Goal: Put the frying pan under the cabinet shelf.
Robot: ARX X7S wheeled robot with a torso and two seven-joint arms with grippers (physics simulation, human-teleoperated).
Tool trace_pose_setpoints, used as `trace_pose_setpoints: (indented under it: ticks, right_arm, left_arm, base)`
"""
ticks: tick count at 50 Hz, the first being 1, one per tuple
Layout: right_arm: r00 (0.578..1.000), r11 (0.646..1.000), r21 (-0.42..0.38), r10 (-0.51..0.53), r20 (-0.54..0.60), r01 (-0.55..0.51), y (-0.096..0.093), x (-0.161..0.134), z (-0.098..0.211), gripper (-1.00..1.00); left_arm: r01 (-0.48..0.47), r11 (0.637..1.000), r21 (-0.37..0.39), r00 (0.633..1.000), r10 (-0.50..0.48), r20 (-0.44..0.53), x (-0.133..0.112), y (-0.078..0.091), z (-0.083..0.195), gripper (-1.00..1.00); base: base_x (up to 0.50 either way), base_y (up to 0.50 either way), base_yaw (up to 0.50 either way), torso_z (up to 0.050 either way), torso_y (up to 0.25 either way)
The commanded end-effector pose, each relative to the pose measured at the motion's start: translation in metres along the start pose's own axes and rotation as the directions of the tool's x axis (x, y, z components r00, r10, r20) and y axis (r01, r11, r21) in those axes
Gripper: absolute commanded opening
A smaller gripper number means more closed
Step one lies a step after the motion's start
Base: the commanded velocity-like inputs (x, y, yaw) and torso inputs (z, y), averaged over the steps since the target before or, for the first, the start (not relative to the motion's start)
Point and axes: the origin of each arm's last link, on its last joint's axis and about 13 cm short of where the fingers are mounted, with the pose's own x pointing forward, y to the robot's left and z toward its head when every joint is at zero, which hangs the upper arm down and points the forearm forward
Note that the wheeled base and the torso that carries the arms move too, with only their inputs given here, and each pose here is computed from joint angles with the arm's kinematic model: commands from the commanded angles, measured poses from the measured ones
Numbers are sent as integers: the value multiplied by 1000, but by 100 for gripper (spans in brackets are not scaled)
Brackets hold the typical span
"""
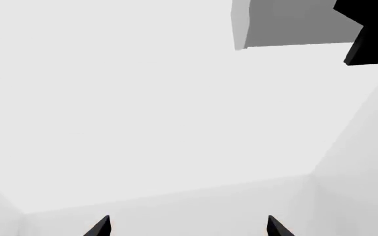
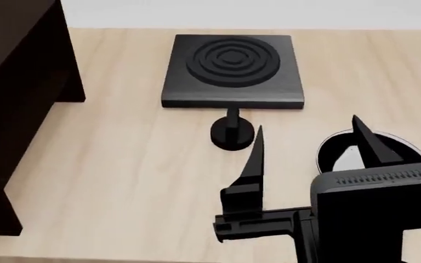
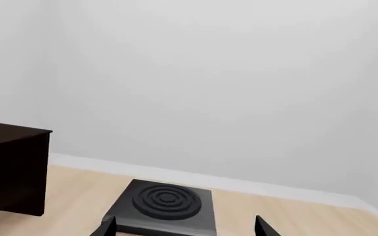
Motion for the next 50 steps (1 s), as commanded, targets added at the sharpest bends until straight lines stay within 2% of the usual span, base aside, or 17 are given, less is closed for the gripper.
trace_pose_setpoints:
  ticks: [1,15,28,34,50]
  right_arm:
    - [1000,1000,1,4,5,-4,0,0,1,100]
    - [1000,1000,15,7,4,-7,-1,-1,-3,100]
    - [1000,999,45,5,23,-6,-2,-3,-2,100]
    - [1000,998,66,-2,18,1,-3,-4,-3,100]
    - [999,998,57,24,28,-26,-1,-5,-5,100]
  left_arm:
    - [8,1000,4,1000,-8,-12,-1,-1,-4,100]
    - [12,1000,16,1000,-12,-24,-1,-2,-8,100]
    - [15,1000,14,999,-15,-29,0,-2,-8,100]
    - [16,1000,13,999,-16,-32,1,-2,-10,100]
    - [16,1000,18,999,-15,-40,2,-1,-12,100]
  base:
    - [74,500,0,0,0]
    - [113,500,0,0,0]
    - [324,435,0,0,0]
    - [334,-109,0,0,0]
    - [-24,-214,0,0,0]
